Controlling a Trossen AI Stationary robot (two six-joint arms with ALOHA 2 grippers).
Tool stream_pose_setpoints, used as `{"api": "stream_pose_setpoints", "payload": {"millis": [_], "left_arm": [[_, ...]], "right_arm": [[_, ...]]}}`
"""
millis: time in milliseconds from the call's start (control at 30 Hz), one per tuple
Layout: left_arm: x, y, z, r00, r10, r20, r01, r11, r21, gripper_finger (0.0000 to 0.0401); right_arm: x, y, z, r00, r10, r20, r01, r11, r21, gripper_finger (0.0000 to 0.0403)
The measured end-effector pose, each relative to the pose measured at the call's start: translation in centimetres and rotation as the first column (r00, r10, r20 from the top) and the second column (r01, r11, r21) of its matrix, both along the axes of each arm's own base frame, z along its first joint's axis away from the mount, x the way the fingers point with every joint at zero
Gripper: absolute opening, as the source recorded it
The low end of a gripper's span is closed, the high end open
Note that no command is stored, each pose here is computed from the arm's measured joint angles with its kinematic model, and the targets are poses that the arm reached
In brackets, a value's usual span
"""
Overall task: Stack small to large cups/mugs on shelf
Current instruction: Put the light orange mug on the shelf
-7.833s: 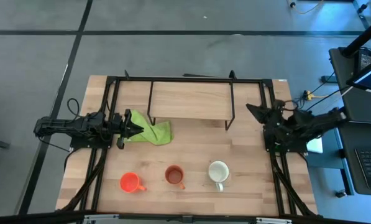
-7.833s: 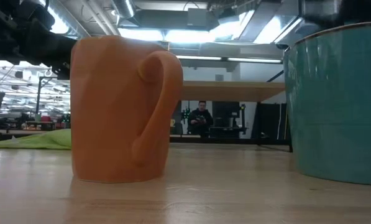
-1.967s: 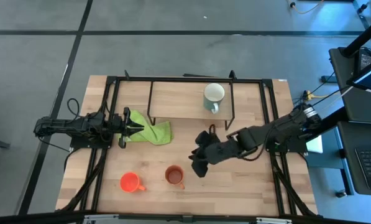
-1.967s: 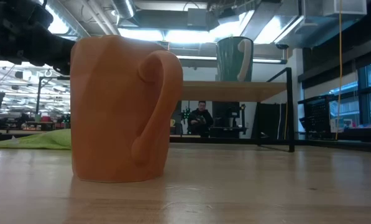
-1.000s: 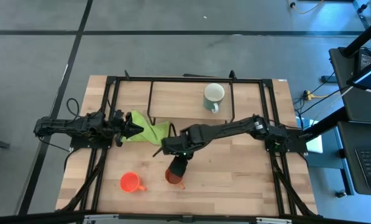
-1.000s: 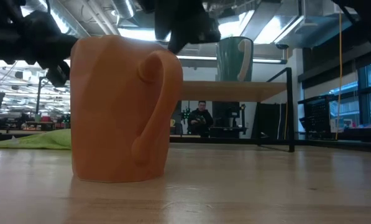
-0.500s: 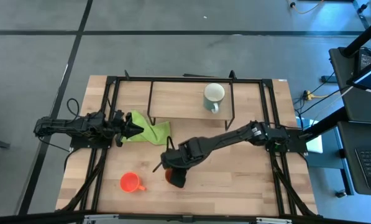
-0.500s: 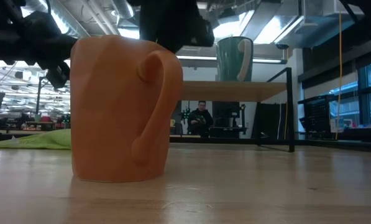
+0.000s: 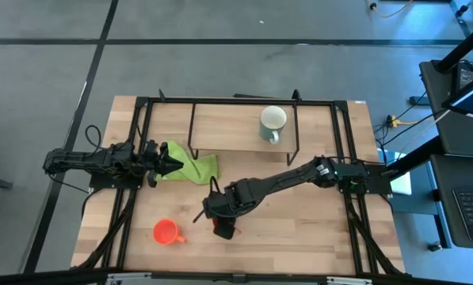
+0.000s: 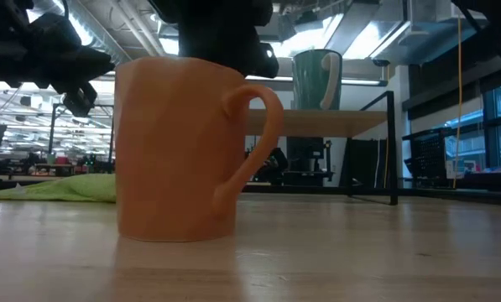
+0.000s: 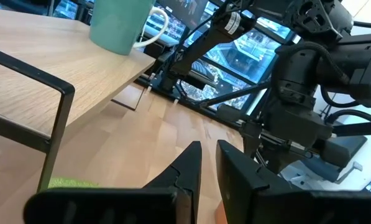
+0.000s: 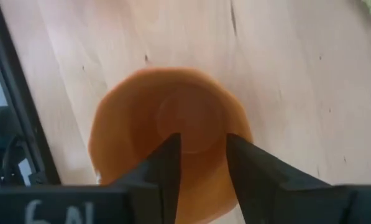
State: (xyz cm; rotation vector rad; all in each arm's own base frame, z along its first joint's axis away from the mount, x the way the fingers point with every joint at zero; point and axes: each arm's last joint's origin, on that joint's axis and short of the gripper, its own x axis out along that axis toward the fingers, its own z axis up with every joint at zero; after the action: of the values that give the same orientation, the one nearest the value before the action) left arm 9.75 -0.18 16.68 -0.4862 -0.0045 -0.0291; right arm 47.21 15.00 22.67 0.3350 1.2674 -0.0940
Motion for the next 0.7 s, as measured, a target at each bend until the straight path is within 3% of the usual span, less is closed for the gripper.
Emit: {"api": "stream_pose_setpoints", "payload": {"millis": [300, 433, 567, 700], "left_arm": [[0.0, 0.0, 0.0, 1.000, 0.000, 0.000, 0.000, 1.000, 0.001, 0.0043], [0.0, 0.0, 0.0, 1.000, 0.002, 0.000, -0.002, 1.000, 0.001, 0.0043], [0.0, 0.0, 0.0, 1.000, 0.014, -0.001, -0.014, 1.000, 0.001, 0.0043], [0.0, 0.1, 0.0, 1.000, 0.021, -0.002, -0.021, 1.000, 0.011, 0.0043]], "right_arm": [[0.1, -0.2, 0.3, 0.998, 0.065, 0.013, -0.065, 0.998, 0.004, 0.0129], [0.1, -0.1, 2.1, 0.984, 0.162, 0.078, -0.161, 0.987, -0.023, 0.0129], [0.0, -0.2, 2.8, 0.956, 0.272, 0.111, -0.266, 0.962, -0.067, 0.0129], [0.0, -0.1, 2.8, 0.893, 0.433, 0.120, -0.425, 0.901, -0.089, 0.0129]]}}
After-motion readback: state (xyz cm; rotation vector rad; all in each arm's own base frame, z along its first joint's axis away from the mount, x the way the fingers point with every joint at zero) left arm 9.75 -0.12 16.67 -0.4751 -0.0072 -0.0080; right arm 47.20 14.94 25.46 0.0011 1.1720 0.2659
